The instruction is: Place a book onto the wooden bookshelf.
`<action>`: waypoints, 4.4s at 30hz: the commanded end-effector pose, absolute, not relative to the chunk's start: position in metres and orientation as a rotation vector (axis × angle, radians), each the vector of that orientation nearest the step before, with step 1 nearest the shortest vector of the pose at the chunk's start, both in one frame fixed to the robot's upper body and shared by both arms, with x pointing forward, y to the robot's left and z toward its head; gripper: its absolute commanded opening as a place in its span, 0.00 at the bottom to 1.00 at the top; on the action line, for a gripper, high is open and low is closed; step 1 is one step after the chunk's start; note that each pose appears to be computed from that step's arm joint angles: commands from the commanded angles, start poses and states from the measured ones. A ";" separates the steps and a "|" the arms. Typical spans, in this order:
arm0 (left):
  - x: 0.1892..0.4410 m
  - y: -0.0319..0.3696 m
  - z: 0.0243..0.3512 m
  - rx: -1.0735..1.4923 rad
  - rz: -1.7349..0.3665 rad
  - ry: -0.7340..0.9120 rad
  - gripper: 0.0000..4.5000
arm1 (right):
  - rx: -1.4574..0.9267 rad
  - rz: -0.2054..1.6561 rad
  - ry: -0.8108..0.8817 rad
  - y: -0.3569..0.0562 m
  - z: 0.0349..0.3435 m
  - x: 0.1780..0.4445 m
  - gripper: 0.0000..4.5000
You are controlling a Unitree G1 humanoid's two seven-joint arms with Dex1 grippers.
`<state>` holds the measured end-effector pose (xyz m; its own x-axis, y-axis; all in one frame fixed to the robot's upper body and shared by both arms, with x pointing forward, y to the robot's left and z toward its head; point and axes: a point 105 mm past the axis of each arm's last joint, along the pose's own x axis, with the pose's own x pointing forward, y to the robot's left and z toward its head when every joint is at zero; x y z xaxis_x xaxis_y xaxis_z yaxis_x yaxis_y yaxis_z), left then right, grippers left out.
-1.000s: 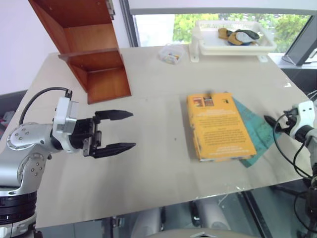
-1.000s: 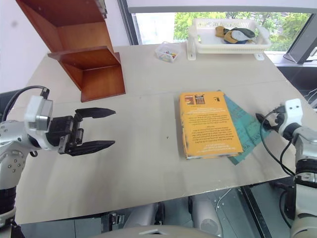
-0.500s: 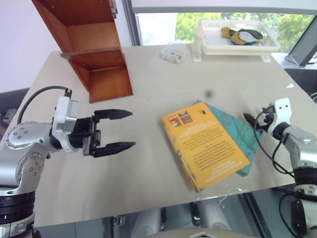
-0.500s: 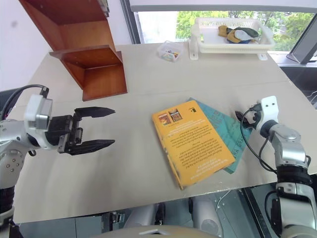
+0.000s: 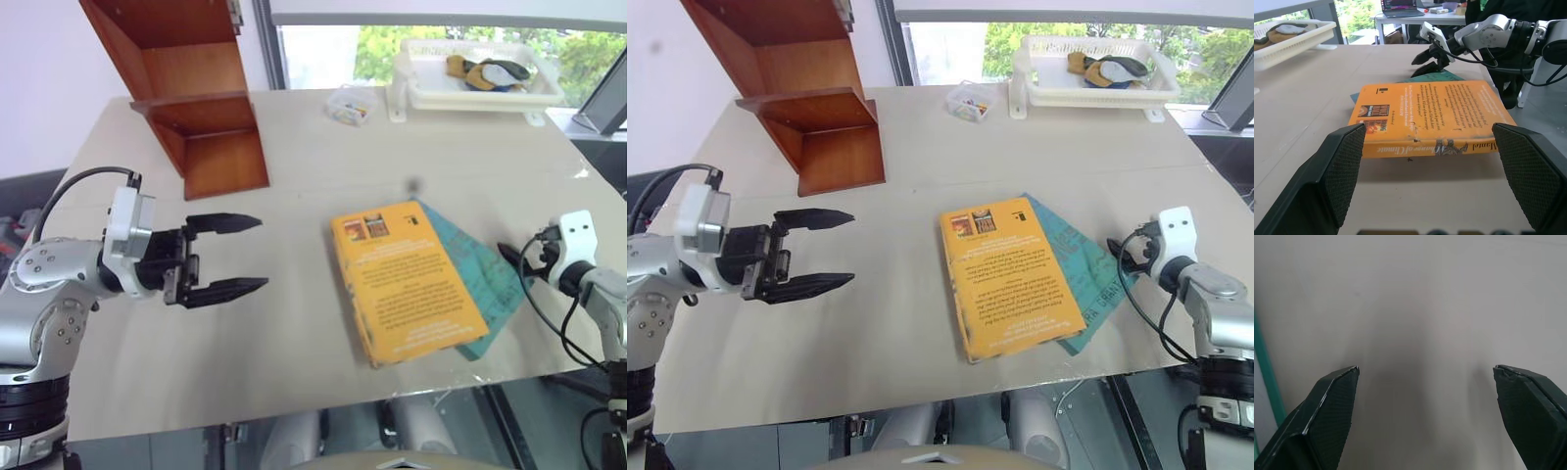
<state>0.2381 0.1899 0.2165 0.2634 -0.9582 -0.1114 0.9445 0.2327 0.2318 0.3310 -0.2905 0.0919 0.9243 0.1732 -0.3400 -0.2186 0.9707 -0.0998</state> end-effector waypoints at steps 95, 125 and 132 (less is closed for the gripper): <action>0.382 0.094 0.260 0.356 -1.017 -0.156 0.31 | 0.104 0.985 -0.057 -0.281 0.242 0.186 1.00; 0.412 0.101 0.421 1.690 -0.426 -0.523 0.31 | 0.317 1.064 -0.311 -0.307 0.262 0.214 1.00; 0.419 0.117 0.412 1.692 -0.466 -0.301 0.31 | 0.303 1.072 -0.326 -0.308 0.264 0.220 1.00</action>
